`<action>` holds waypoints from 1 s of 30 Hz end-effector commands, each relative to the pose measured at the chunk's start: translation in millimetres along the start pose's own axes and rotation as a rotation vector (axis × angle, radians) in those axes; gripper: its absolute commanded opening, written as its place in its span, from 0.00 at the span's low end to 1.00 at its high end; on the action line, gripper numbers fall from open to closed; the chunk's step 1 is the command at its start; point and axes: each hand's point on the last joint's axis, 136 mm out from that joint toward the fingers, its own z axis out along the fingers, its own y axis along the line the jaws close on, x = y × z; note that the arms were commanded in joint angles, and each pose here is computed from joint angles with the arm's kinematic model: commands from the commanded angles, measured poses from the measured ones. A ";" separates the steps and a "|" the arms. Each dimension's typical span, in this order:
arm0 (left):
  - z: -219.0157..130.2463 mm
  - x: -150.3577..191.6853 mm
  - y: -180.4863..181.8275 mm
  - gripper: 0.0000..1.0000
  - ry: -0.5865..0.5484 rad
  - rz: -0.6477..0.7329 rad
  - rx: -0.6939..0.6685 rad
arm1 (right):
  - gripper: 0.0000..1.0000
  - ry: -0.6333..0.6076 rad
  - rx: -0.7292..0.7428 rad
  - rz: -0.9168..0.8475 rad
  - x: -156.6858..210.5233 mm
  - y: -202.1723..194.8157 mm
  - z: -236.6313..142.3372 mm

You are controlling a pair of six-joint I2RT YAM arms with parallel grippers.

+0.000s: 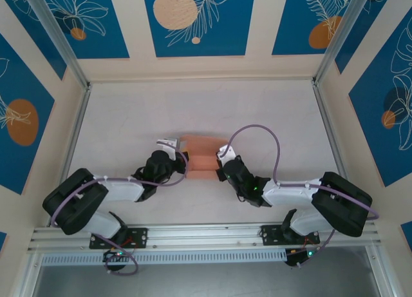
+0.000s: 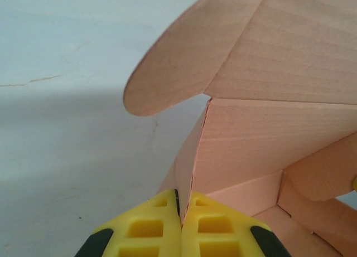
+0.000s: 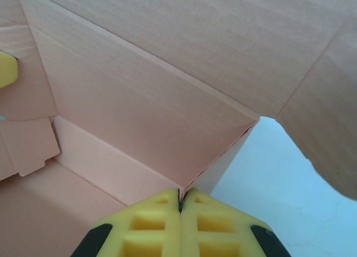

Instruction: Fold the paper box

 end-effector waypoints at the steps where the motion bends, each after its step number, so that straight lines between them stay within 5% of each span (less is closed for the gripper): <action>1: -9.5 24.3 -38.5 0.02 0.107 0.030 0.184 | 0.00 -0.021 -0.071 -0.003 -0.9 16.5 -7.4; 11: -18.2 44.5 -58.3 0.09 0.198 0.031 0.322 | 0.00 -0.002 -0.059 -0.058 9.3 23.3 -15.4; 30: -63.4 53.8 -56.7 0.20 0.165 0.140 0.397 | 0.00 0.004 -0.007 -0.100 31.2 26.3 -6.8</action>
